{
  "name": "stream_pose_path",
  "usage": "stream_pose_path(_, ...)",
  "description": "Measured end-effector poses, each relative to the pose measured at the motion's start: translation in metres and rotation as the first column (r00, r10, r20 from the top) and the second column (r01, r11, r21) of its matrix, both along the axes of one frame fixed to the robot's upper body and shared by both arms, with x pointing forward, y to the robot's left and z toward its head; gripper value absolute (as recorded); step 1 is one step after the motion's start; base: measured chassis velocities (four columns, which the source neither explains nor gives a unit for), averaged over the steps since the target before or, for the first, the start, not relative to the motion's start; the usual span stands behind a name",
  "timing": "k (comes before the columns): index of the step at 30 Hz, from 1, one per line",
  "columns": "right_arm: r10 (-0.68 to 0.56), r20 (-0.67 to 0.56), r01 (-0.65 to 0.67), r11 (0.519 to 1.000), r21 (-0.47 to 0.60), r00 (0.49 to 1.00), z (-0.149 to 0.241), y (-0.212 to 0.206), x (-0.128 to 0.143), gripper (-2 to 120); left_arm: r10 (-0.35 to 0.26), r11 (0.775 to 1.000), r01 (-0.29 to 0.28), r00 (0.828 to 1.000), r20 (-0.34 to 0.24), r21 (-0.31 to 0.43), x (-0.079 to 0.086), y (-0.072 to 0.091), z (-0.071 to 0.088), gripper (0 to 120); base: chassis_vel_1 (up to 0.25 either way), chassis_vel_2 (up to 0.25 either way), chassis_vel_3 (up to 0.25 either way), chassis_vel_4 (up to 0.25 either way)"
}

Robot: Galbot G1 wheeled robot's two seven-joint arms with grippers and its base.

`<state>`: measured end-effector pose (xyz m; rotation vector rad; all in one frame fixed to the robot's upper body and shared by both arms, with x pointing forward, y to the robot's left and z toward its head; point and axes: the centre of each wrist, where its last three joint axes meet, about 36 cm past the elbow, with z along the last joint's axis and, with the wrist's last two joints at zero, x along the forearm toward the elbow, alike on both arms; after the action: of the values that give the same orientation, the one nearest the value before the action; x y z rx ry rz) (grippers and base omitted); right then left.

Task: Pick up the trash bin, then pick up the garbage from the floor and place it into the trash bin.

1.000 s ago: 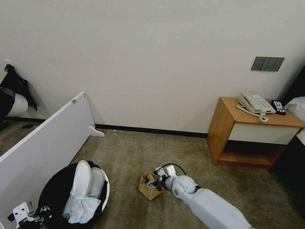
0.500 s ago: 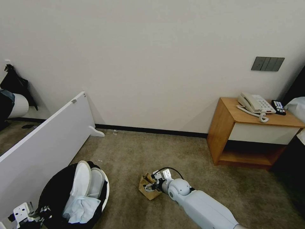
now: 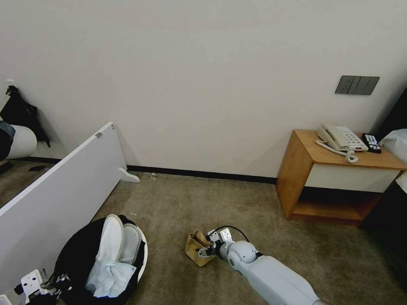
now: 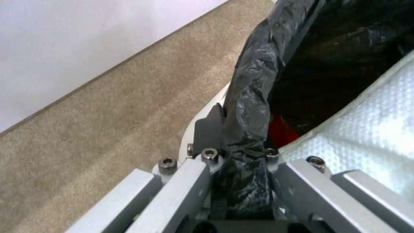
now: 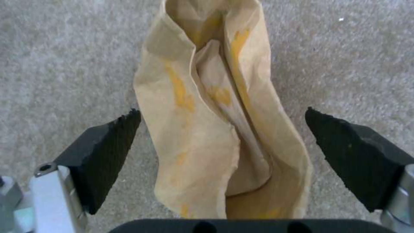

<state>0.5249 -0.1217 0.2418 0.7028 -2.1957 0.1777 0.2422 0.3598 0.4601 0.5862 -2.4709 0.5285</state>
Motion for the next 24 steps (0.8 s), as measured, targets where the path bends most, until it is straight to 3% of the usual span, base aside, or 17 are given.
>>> stream_pose_path(7,0.009,0.003,-0.009,1.0,-0.011,1.0,-0.013,0.001,-0.001,93,0.0,1.0,0.0,1.0,-0.001,0.0,-0.001,0.0,0.0,2,0.0,0.0,0.0,0.0)
stream_pose_path(24,0.013,0.021,-0.013,1.0,-0.005,1.0,-0.014,-0.003,-0.005,32,-0.007,1.0,0.007,1.0,0.001,0.001,0.001,-0.002,-0.001,2,0.0,0.0,0.0,0.0)
